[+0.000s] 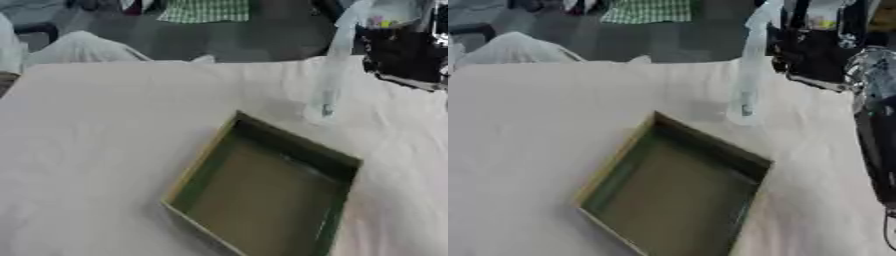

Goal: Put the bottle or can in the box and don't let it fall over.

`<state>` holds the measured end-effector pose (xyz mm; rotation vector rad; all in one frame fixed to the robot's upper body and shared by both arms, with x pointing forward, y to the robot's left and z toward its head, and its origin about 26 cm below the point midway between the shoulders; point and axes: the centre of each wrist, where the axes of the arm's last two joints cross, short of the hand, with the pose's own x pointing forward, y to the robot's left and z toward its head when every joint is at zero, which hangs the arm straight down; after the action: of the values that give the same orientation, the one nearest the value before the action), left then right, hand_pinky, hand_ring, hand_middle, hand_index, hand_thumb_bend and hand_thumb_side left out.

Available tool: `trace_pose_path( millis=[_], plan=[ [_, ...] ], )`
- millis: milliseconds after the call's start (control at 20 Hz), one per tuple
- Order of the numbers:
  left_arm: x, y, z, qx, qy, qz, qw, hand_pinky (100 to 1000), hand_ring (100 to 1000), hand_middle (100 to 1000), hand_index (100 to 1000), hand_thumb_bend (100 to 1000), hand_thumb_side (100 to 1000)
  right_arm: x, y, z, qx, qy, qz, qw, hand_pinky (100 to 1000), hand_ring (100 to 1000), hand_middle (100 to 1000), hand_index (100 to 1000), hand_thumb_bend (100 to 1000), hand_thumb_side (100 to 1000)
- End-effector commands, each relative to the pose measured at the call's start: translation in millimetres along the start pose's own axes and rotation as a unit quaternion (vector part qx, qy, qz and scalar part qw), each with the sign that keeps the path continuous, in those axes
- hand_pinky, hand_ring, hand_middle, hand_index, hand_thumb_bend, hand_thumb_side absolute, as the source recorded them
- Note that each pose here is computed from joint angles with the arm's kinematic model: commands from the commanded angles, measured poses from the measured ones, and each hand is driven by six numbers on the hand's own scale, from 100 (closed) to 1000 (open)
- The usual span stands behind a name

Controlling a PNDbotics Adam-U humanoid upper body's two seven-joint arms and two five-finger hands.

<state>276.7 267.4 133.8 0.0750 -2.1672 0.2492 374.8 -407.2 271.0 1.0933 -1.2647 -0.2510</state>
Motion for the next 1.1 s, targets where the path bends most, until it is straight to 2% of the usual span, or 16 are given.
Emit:
trace_pose_path(
  millis=[50,900,1100],
  plan=[
    [7,-1.2,-5,-0.011,-0.015,0.000,1.000,1000,1000,994,738,755,640,14,19.5,4,0.020,-0.007,0.021,1.000,100,100,252,1000,776,1000],
    [8,-1.2,-6,-0.013,-0.016,0.000,1.000,1000,1000,994,738,754,640,24,37.3,6,0.052,-0.014,0.015,0.998,100,100,265,1000,801,1000],
    [8,-0.6,-6,-0.014,-0.017,-0.002,1.000,1000,1000,993,739,754,639,29,48.4,7,0.069,-0.021,0.025,0.997,100,100,282,1000,815,1000]
  ],
)
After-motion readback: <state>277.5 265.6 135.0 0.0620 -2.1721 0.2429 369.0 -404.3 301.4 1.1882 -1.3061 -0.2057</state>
